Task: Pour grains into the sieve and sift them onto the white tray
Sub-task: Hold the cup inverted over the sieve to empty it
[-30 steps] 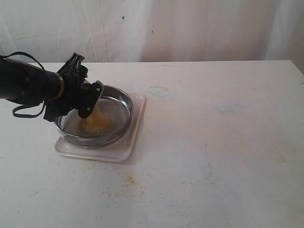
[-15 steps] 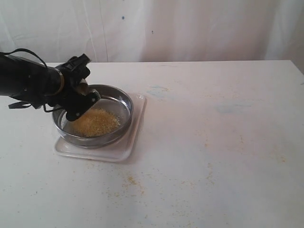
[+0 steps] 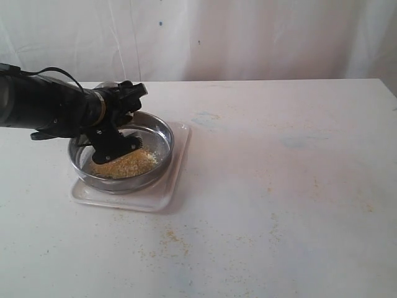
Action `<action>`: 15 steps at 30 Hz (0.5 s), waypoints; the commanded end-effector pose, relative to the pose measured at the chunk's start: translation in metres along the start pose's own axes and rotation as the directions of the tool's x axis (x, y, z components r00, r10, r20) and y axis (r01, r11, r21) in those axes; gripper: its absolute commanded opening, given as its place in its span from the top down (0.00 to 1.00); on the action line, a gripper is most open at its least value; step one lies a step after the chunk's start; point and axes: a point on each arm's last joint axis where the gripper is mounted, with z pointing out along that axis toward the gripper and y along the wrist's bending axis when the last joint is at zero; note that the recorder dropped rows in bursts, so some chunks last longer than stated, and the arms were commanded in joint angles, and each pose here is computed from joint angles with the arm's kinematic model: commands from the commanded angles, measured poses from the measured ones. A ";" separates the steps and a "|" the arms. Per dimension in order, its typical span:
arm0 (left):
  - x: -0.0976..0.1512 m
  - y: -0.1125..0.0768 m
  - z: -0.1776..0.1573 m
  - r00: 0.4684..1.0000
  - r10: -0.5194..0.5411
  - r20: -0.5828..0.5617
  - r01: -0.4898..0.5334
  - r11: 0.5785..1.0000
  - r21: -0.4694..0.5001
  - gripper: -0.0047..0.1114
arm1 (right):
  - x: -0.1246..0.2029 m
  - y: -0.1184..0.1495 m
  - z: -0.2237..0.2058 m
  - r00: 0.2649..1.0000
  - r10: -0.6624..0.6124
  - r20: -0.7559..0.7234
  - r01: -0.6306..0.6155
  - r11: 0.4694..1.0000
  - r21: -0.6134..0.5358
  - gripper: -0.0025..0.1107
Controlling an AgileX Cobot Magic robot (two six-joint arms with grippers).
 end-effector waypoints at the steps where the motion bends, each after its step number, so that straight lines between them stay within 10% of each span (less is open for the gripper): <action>1: 0.003 0.002 -0.001 0.999 0.019 -0.028 -0.018 1.000 0.013 0.96 | -0.001 0.000 0.000 1.000 -0.007 0.016 0.007 1.000 0.006 0.98; 15: 0.000 0.013 -0.014 0.999 -0.030 -0.042 0.030 0.999 -0.016 0.96 | -0.001 0.000 0.000 1.000 -0.007 0.016 0.007 1.000 0.006 0.98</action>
